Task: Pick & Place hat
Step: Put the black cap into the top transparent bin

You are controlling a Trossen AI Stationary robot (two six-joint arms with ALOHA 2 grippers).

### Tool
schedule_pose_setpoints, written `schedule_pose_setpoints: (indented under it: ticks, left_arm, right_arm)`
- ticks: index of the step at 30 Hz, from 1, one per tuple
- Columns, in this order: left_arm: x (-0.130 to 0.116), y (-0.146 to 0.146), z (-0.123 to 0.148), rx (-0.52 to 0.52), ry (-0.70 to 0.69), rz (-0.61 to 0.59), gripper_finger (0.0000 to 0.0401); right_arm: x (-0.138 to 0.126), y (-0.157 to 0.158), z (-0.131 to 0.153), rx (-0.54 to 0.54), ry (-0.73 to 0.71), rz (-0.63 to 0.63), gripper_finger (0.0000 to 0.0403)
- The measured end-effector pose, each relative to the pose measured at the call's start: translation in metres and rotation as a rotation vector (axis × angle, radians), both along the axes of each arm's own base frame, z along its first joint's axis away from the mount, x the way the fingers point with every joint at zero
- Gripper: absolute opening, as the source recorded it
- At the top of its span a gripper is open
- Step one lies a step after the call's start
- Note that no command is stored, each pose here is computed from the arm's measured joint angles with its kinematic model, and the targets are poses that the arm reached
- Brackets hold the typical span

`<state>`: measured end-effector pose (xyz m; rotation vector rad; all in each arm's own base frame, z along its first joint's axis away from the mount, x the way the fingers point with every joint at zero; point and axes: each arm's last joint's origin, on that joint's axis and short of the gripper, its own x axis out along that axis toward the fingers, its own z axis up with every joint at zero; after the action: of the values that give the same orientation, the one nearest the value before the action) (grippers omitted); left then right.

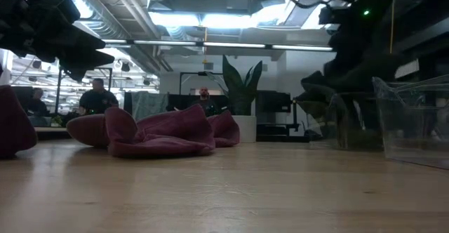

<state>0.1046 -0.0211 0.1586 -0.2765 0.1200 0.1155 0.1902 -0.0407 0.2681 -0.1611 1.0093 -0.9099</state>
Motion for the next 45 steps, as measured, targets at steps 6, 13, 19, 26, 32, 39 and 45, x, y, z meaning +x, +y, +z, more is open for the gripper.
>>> schedule_pose_setpoints:
  ticks: [6, 13, 19, 26, 32, 39, 45]
  left_arm:
    - [0.000, 0.000, 0.000, 0.000, 0.000, 0.000, 0.0190]
    - [0.000, 0.000, 0.000, 0.000, 0.000, 0.000, 0.0190]
    - [0.000, 0.000, 0.000, 0.000, 0.000, 0.000, 0.0191]
    - [0.000, 0.000, 0.000, 0.000, 0.001, 0.000, 0.0189]
    - [0.000, 0.000, 0.000, 0.000, 0.000, 0.000, 0.0191]
    - [0.000, 0.000, 0.000, 0.000, 0.000, 0.000, 0.0190]
    - [0.000, 0.000, 0.000, 0.000, 0.000, 0.000, 0.0190]
  right_arm:
    - [0.027, -0.001, -0.006, 0.047, -0.121, 0.066, 0.0010]
    - [0.046, 0.003, -0.012, 0.109, -0.084, 0.286, 0.0010]
    - [0.050, 0.006, -0.013, 0.107, -0.074, 0.347, 0.0011]
    - [0.051, 0.006, -0.012, 0.105, -0.086, 0.347, 0.0035]
    - [0.050, 0.006, -0.013, 0.131, -0.092, 0.350, 0.0047]
    - [0.051, 0.007, -0.014, 0.199, -0.117, 0.373, 0.0049]
    - [0.050, 0.006, -0.014, 0.214, -0.129, 0.345, 0.0059]
